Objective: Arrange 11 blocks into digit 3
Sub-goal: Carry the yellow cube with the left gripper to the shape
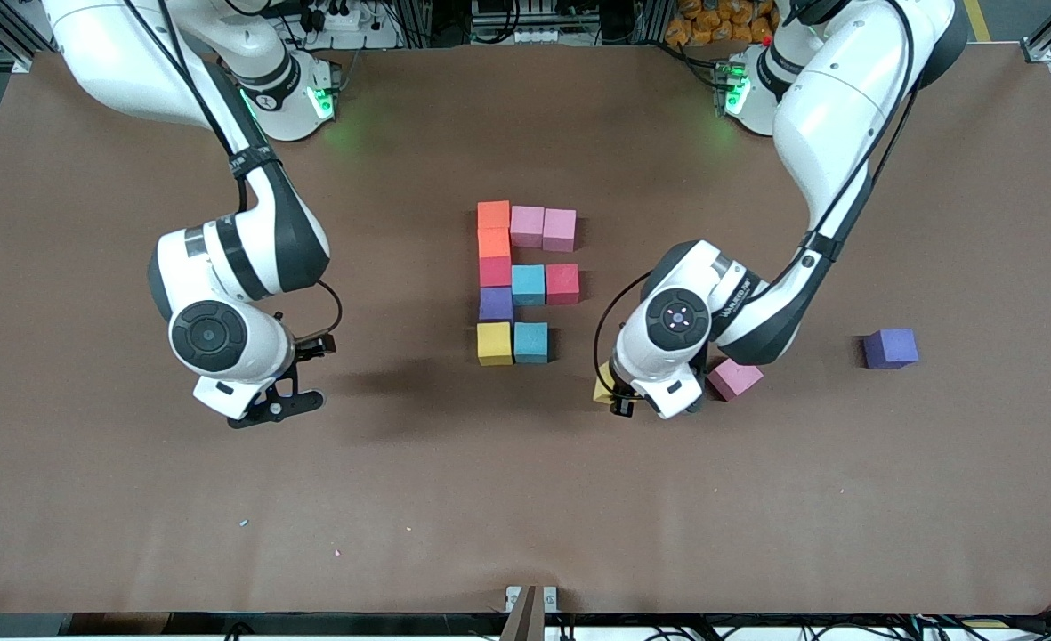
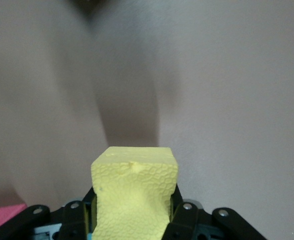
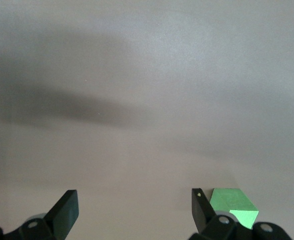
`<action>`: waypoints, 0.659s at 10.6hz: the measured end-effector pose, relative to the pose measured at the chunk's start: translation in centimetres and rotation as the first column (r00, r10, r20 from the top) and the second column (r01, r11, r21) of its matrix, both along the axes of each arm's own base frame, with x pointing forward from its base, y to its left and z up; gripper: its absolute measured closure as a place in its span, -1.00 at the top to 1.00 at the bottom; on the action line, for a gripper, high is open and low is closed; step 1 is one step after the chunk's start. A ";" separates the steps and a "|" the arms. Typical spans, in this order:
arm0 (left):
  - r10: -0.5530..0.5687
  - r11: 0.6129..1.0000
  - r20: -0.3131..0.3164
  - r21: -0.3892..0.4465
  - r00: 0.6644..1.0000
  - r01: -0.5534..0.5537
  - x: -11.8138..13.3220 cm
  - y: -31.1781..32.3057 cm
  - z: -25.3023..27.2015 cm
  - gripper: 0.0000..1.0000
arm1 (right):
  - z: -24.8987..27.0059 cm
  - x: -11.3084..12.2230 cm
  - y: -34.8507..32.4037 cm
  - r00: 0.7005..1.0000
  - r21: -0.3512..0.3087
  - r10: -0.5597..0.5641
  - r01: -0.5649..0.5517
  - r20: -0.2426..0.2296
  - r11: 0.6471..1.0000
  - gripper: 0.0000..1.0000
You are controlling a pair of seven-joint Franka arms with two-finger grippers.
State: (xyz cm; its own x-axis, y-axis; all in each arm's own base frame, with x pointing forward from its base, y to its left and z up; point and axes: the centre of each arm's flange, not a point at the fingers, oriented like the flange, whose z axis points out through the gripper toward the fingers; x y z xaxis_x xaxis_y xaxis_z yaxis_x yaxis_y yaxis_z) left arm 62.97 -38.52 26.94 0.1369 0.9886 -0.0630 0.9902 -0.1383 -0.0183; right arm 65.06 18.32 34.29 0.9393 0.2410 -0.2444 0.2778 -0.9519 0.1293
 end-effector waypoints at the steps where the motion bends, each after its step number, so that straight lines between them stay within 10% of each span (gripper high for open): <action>1: 0.028 1.000 -0.005 0.003 1.000 -0.028 -0.4 -0.6 -0.1 0.07 | 0.0 0.0 0.0 1.000 0.000 0.000 0.000 0.000 1.000 1.00; 7: 0.102 0.995 -0.034 0.027 0.994 -0.101 -3.5 -4.5 -1.4 0.07 | 0.0 -0.1 0.0 1.000 -0.002 0.000 0.000 -0.005 1.000 1.00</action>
State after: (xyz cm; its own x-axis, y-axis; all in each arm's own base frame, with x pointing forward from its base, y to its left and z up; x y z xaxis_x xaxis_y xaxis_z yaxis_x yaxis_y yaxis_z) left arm 59.43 -42.97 25.55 0.0339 0.9986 -0.0413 0.9978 -0.0362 -0.0560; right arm 65.00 18.31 34.27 0.9381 0.2404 -0.2493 0.2783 -0.9517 0.1295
